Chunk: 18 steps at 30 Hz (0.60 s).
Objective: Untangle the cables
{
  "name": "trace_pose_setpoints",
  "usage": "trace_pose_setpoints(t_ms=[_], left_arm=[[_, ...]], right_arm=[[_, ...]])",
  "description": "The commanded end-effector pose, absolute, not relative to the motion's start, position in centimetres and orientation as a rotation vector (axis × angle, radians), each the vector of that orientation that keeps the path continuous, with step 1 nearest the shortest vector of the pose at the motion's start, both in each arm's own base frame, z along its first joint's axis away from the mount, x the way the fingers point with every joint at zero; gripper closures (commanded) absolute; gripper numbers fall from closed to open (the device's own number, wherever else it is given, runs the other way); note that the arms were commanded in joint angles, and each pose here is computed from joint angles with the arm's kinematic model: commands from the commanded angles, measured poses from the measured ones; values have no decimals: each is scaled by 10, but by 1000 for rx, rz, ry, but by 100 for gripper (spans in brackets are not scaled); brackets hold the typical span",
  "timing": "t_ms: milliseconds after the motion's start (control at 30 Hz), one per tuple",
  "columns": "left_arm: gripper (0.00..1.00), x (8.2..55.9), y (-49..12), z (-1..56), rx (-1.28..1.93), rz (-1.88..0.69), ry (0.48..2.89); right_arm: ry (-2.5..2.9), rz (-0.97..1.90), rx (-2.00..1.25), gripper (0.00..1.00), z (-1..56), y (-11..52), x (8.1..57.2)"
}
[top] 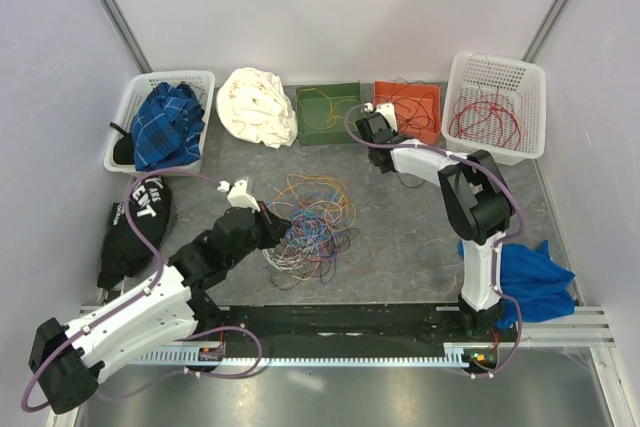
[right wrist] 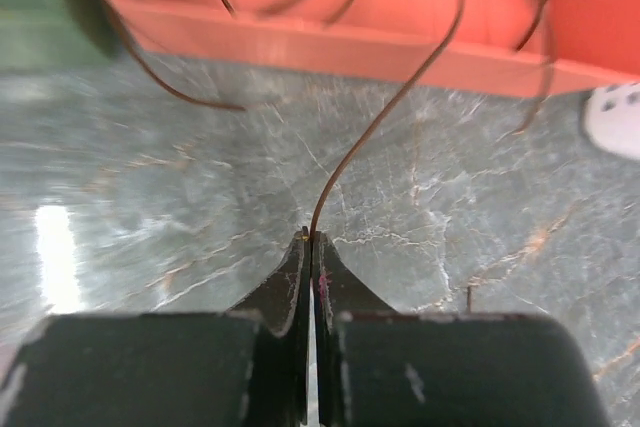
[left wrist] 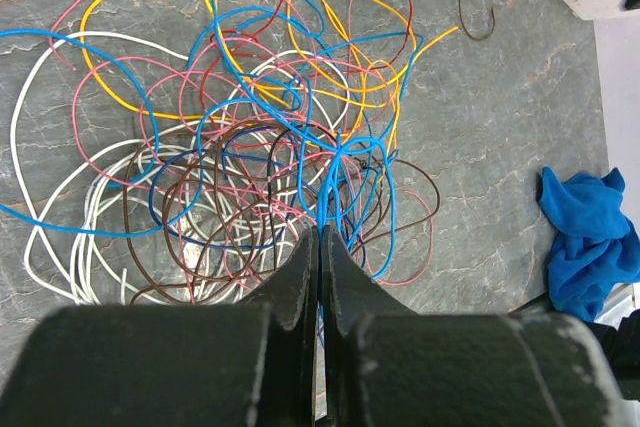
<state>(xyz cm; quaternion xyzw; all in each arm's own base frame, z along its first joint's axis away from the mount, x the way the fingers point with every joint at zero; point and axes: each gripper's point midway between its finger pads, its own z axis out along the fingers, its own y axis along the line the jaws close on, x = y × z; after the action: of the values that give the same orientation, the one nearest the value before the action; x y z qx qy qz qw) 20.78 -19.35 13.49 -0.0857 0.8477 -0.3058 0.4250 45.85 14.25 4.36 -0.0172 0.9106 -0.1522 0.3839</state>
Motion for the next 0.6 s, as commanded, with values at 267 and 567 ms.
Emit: trace_pose_setpoints(t_ms=[267,567], left_arm=[[98,211,-200,147,-245,-836,2069],[98,212,-192,150,-254,-809,2048]], right_arm=[[2138,-147,65,100,173,171,507],[2108,-116,96,100,208,162,550]])
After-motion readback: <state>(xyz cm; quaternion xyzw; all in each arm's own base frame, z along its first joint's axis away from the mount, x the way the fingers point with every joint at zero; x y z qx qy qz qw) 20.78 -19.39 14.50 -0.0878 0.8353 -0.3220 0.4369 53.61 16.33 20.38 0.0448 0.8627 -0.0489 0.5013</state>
